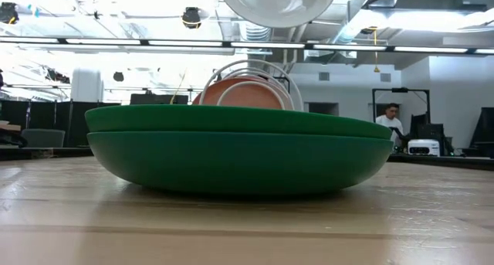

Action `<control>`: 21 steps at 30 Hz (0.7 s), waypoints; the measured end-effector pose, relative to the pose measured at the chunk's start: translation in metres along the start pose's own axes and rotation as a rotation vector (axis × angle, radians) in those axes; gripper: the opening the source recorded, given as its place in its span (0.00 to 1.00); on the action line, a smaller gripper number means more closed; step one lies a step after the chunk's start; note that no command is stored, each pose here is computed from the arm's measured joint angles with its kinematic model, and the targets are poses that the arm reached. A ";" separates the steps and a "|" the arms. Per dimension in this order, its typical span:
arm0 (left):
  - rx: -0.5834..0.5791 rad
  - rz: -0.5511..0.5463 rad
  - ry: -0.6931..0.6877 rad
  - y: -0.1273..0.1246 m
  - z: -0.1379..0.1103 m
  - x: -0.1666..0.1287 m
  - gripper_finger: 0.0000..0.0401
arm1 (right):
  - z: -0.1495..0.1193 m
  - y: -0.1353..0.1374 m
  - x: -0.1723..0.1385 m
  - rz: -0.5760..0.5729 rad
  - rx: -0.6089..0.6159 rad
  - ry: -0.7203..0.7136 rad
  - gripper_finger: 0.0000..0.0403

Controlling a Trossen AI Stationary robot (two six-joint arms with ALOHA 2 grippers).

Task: Sort dishes
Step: Put the white plate on the dish rack

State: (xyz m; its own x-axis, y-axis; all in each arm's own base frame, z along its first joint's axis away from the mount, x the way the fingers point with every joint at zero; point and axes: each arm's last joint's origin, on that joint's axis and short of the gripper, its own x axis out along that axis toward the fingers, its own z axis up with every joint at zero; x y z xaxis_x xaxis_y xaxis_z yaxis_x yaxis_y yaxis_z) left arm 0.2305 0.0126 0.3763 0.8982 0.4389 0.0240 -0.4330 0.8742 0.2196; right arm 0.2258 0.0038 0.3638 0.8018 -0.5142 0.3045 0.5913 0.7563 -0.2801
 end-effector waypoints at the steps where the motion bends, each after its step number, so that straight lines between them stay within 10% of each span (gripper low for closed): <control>1: -0.001 0.000 -0.002 0.000 0.000 0.000 0.70 | 0.000 0.000 0.000 0.000 0.000 0.000 0.00; 21: 0.009 0.031 -0.030 -0.004 0.000 0.010 0.38 | -0.008 0.012 0.009 -0.013 -0.072 -0.004 0.00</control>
State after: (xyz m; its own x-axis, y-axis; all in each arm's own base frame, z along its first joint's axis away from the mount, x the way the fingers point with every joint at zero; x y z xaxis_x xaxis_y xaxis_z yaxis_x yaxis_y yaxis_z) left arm 0.2411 0.0132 0.3752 0.8864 0.4590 0.0603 -0.4599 0.8584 0.2270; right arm 0.2408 0.0044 0.3558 0.7938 -0.5219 0.3124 0.6065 0.7182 -0.3412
